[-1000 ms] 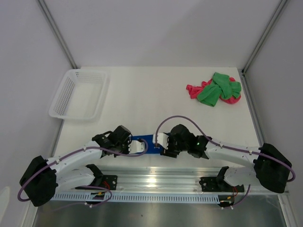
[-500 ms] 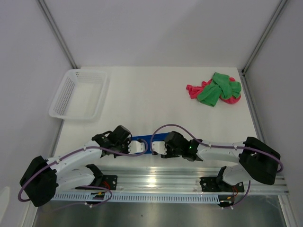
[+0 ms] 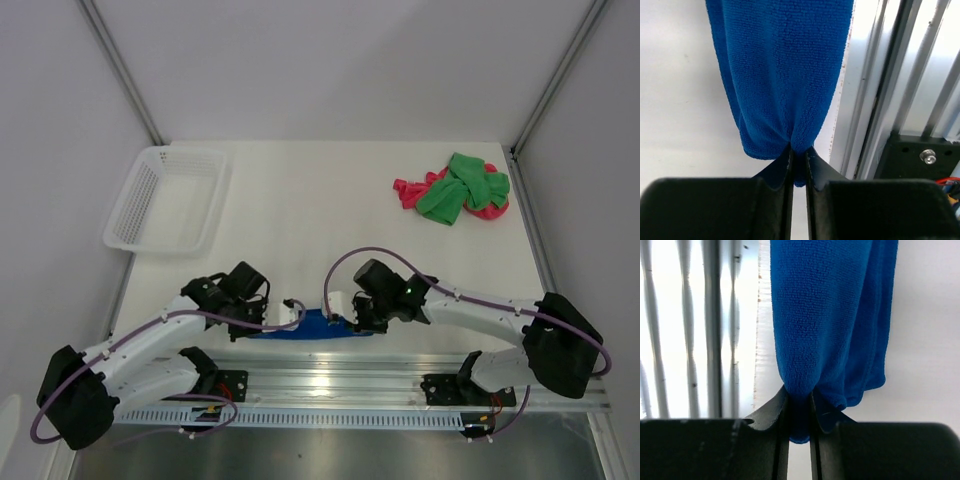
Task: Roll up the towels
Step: Roll the towel
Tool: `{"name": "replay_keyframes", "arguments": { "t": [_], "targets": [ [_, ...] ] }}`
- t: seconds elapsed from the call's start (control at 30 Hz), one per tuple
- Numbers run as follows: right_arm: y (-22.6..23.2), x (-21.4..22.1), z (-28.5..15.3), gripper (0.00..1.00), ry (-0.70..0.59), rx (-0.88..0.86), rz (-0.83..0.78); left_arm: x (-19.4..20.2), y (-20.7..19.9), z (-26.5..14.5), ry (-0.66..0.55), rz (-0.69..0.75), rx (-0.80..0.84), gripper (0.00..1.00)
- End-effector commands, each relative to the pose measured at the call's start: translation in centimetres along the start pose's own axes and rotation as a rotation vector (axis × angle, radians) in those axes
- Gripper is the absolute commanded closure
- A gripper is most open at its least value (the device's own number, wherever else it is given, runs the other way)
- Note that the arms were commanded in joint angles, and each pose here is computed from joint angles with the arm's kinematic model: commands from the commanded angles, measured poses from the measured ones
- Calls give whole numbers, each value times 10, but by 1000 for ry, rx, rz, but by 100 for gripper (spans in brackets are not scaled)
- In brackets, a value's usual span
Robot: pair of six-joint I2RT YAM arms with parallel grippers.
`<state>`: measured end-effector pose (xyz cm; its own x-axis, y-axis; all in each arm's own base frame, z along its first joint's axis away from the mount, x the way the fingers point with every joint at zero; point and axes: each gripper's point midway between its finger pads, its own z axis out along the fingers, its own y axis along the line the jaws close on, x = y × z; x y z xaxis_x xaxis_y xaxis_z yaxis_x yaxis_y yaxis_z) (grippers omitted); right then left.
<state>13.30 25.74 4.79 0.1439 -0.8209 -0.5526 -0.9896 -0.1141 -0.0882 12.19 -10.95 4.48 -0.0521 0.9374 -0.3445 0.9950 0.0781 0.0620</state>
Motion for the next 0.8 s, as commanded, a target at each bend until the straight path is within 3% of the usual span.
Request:
{"name": "replay_keyframes", "arguments": {
  "t": [0.0, 0.23, 0.33, 0.53, 0.67, 0.7, 0.73, 0.77],
  "targets": [
    [19, -6, -12, 83, -61, -195, 89, -7, -7, -11, -36, 40, 71, 86],
    [1, -8, -8, 75, -95, -336, 190, -17, 16, -13, -49, 10, 147, 83],
    [-11, -4, -4, 66, -72, -363, 218, -14, 27, -10, -36, -32, 188, 83],
    [-43, 2, -12, 42, -82, -259, 288, -21, 36, -9, -76, -81, 309, 82],
    [-60, -3, -35, 32, -116, -148, 268, -18, 40, -2, -59, -102, 339, 82],
    [-67, -6, -40, 23, -132, -109, 258, -19, 43, -2, -61, -108, 341, 82],
    [-72, -14, -51, 1, -157, -59, 244, -18, 42, -1, -59, -115, 348, 82],
    [-77, -12, -55, 1, -154, -14, 244, -17, 44, 2, -54, -125, 355, 82]
  ]
}}
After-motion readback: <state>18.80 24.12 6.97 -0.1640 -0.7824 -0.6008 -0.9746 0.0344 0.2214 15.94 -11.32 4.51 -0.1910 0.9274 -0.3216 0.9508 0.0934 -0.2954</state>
